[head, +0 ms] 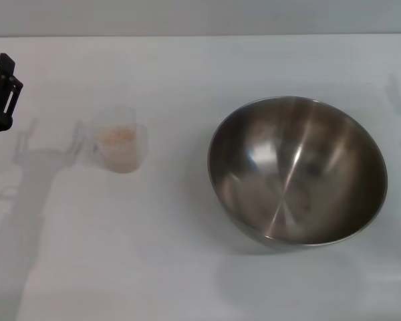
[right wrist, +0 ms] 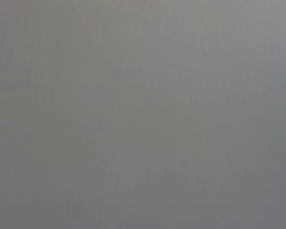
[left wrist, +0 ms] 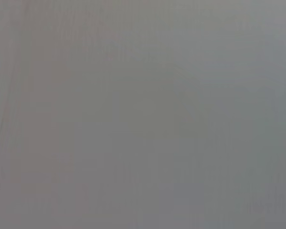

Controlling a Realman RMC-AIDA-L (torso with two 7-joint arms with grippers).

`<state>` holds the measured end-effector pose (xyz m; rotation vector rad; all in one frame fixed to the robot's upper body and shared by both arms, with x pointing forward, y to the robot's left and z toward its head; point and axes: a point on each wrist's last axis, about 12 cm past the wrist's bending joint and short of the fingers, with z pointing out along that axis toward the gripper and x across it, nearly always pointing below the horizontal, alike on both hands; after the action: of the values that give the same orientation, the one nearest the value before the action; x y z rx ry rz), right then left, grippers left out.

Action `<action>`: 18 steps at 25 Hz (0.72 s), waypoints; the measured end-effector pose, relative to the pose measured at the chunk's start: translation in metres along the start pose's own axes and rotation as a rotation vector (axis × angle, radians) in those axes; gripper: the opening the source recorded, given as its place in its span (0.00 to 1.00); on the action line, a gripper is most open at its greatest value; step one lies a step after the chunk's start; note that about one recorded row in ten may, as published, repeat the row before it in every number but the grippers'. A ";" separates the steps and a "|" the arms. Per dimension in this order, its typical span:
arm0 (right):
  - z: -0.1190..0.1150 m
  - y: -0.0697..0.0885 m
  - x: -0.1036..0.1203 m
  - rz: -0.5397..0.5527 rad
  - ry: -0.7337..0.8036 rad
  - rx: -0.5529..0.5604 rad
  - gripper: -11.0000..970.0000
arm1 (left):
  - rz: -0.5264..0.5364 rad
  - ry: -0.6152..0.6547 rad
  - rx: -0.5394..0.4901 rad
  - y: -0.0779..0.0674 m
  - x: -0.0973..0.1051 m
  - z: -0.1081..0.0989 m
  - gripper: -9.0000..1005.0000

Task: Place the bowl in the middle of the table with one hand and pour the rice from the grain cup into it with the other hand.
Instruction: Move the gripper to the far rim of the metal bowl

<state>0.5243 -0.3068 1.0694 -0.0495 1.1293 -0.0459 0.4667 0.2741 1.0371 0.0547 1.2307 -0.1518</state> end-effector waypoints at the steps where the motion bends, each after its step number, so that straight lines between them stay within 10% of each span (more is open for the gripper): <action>1: 0.000 0.000 0.000 0.000 0.000 0.000 0.84 | 0.000 0.000 0.000 0.000 0.000 0.000 0.83; 18: 0.001 0.001 0.000 0.001 -0.003 -0.001 0.83 | 0.001 0.002 0.002 0.000 0.000 0.001 0.83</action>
<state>0.5255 -0.3061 1.0702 -0.0498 1.1267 -0.0440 0.4676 0.2738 1.0371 0.0570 1.2321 -0.1523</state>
